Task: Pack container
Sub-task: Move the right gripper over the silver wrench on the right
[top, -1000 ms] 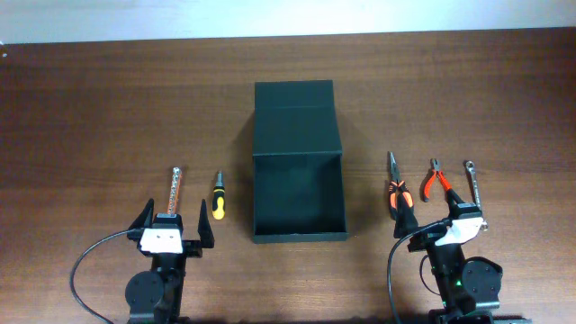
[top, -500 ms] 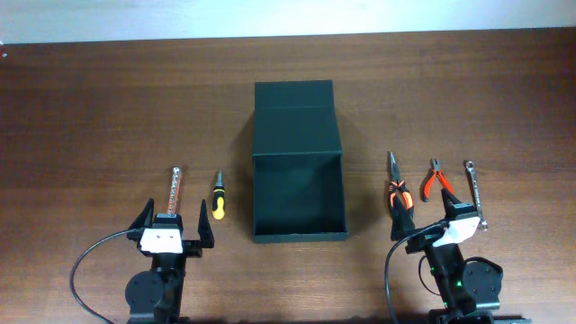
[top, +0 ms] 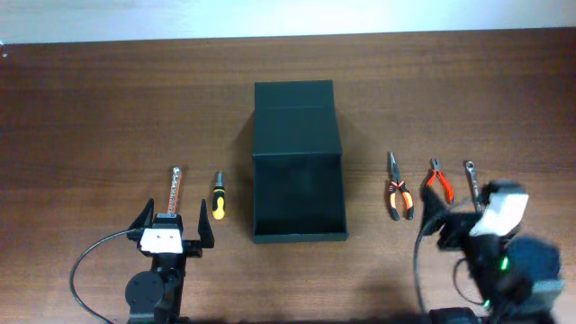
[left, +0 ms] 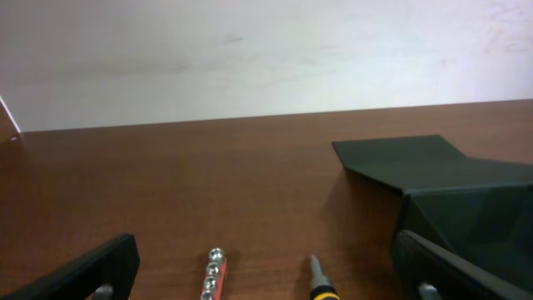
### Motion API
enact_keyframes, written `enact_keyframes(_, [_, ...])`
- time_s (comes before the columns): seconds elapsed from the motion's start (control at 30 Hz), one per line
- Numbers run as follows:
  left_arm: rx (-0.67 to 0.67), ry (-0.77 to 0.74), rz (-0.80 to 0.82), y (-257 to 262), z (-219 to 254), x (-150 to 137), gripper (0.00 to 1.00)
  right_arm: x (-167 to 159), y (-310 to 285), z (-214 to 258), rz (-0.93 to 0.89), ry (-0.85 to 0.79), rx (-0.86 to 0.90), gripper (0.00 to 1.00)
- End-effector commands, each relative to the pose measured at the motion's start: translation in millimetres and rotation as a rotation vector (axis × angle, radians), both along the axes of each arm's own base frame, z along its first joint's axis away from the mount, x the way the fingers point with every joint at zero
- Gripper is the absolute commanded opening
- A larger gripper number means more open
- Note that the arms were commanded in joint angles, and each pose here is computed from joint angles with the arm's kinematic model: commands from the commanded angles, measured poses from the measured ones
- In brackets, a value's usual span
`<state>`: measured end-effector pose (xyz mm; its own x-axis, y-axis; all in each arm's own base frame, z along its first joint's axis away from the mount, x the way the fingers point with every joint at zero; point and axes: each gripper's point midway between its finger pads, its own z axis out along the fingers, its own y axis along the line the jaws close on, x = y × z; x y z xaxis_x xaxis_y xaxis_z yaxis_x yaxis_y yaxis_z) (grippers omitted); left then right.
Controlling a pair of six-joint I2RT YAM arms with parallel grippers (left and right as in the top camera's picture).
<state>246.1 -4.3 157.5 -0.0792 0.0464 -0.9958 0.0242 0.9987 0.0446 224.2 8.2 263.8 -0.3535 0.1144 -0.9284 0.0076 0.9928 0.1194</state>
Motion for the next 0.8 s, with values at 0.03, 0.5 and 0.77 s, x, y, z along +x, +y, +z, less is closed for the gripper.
enact_keyframes(0.03, [0.017, -0.001, 0.007, 1.3, -1.1, -0.2, 0.99, 28.5, -15.8, 24.7, -0.047, 0.238, -0.135, 0.99])
enact_keyframes(0.5, [0.017, -0.001, 0.007, 1.4, -1.1, -0.2, 0.99, 65.3, -0.5, -78.9, 0.068, 1.072, -0.12, 0.99])
enact_keyframes(0.77, [0.017, -0.001, 0.007, 1.4, -1.1, -0.2, 0.99, 79.3, -32.9, -129.3, -0.033, 1.249, -0.248, 0.99])
